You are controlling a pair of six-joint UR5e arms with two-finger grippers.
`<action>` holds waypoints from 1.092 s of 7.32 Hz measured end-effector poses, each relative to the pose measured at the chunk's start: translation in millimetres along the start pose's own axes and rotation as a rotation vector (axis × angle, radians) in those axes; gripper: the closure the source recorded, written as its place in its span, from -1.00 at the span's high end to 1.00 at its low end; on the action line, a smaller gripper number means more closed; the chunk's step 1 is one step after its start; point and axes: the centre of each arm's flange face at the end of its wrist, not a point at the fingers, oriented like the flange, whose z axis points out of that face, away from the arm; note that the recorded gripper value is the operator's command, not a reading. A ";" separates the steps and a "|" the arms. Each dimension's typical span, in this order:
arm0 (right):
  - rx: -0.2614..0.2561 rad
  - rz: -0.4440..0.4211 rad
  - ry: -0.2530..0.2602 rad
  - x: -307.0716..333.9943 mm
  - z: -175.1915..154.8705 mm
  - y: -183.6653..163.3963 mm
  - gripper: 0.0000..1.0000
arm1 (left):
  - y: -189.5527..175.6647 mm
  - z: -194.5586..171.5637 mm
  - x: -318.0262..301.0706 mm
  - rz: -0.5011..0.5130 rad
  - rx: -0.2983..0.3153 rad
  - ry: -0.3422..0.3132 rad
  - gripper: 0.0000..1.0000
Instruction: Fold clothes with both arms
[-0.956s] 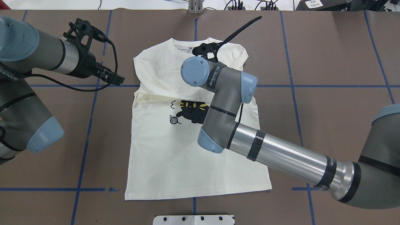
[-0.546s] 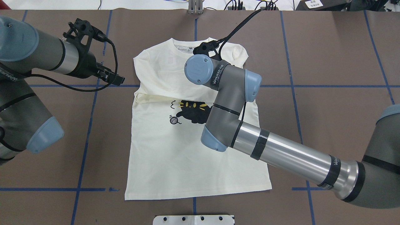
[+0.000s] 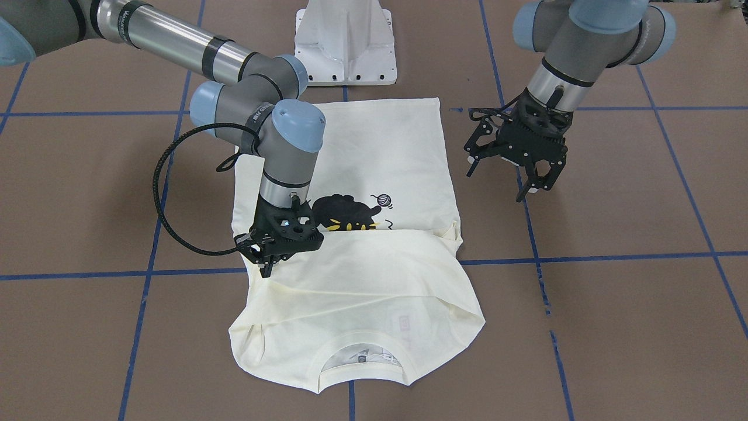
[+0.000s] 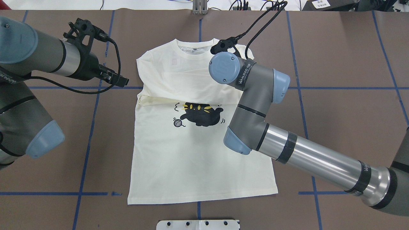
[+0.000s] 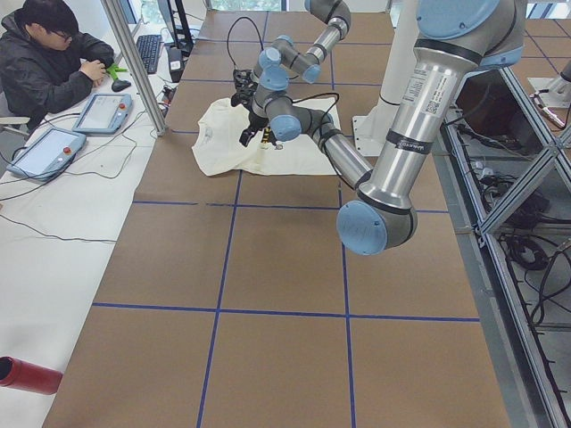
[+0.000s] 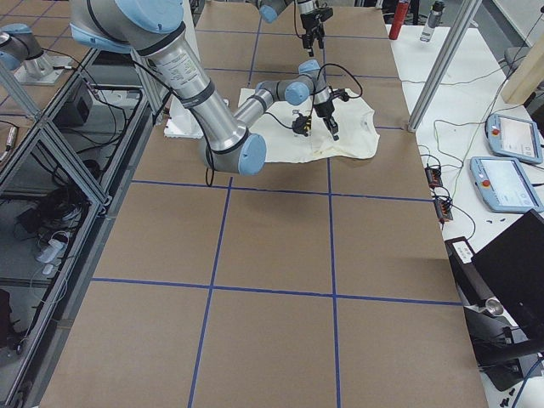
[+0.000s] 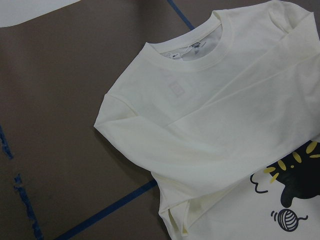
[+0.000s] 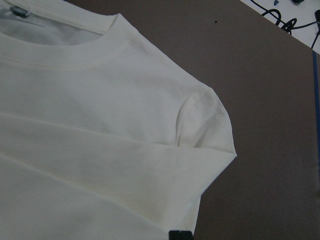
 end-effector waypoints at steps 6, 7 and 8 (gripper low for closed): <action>0.063 -0.065 -0.043 37.9 8.6 -3.6 0.99 | -1.5 -7.3 4.1 -0.027 0.013 0.007 1.00; 0.075 -0.053 -0.081 39.4 13.5 -7.2 1.00 | -1.6 -7.6 4.3 -0.028 0.014 0.006 1.00; 0.065 -0.033 -0.140 47.2 15.4 -13.7 1.00 | -1.6 -7.9 4.8 -0.030 0.014 0.007 1.00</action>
